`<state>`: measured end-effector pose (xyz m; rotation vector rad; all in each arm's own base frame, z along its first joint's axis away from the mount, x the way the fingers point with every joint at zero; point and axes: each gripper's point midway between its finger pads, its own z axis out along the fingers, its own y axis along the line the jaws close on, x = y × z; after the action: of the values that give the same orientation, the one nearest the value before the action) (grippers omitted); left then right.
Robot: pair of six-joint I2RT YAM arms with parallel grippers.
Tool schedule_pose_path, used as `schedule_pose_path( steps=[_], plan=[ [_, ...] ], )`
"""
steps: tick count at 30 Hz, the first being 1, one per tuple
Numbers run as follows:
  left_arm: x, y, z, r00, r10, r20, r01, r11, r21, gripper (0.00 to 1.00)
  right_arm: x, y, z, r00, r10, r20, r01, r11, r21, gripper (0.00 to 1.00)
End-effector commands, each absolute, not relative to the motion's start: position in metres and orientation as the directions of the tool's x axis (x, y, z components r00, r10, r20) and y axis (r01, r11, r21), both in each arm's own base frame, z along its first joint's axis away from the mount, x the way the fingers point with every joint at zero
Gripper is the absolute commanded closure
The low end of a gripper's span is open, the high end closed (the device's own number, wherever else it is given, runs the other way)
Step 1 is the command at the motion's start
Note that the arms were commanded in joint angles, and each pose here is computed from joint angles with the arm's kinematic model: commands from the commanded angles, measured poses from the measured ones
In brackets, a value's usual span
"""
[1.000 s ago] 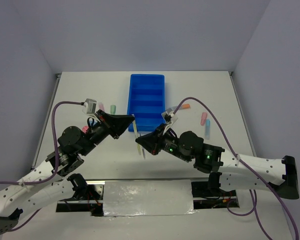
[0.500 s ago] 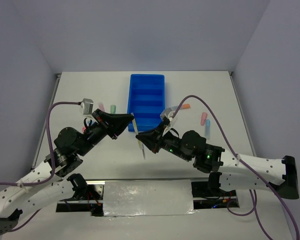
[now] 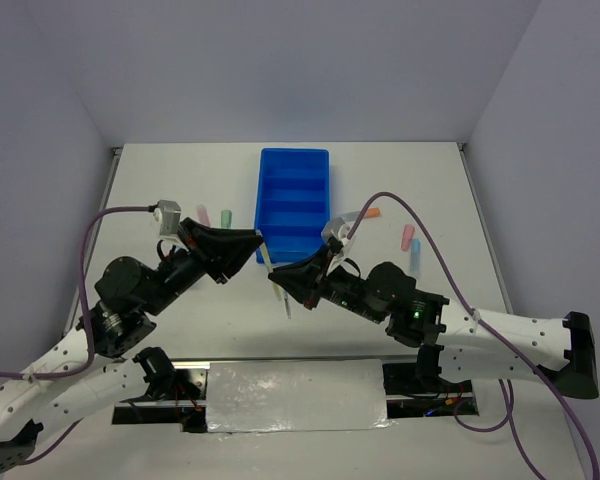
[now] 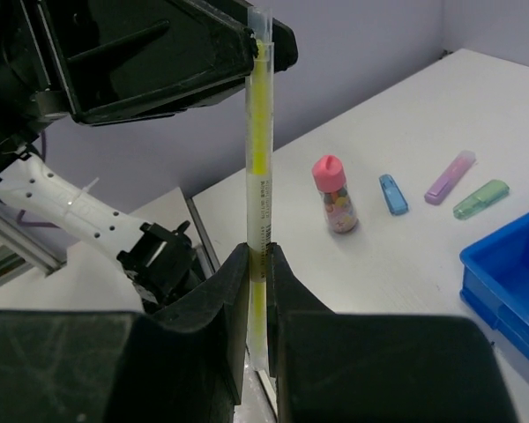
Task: Sort the stationery into containers
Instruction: Close the pen cap on the pen.
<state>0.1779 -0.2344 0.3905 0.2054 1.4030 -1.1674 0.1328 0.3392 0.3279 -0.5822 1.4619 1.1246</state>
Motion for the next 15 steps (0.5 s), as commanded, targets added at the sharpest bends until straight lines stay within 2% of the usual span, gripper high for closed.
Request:
schedule_pose_path(
  steps=[1,2,4,15],
  plan=[
    [0.171,-0.228,0.400,-0.190,-0.471,-0.862,0.752,0.495,-0.436,0.63,0.119,0.335,0.375,-0.195,0.386,-0.902,-0.888,0.321,0.329,1.00],
    [0.167,-0.230,0.403,-0.187,-0.472,-0.862,0.772,0.472,-0.426,0.58,0.120,0.334,0.374,-0.199,0.388,-0.900,-0.885,0.324,0.335,1.00],
    [0.164,-0.232,0.403,-0.189,-0.467,-0.864,0.784,0.458,-0.419,0.55,0.120,0.334,0.375,-0.199,0.391,-0.899,-0.883,0.326,0.337,1.00],
    [0.150,-0.249,0.395,-0.208,-0.436,-0.875,0.850,0.362,-0.382,0.54,0.118,0.340,0.377,-0.211,0.381,-0.900,-0.888,0.309,0.339,1.00]
  ],
)
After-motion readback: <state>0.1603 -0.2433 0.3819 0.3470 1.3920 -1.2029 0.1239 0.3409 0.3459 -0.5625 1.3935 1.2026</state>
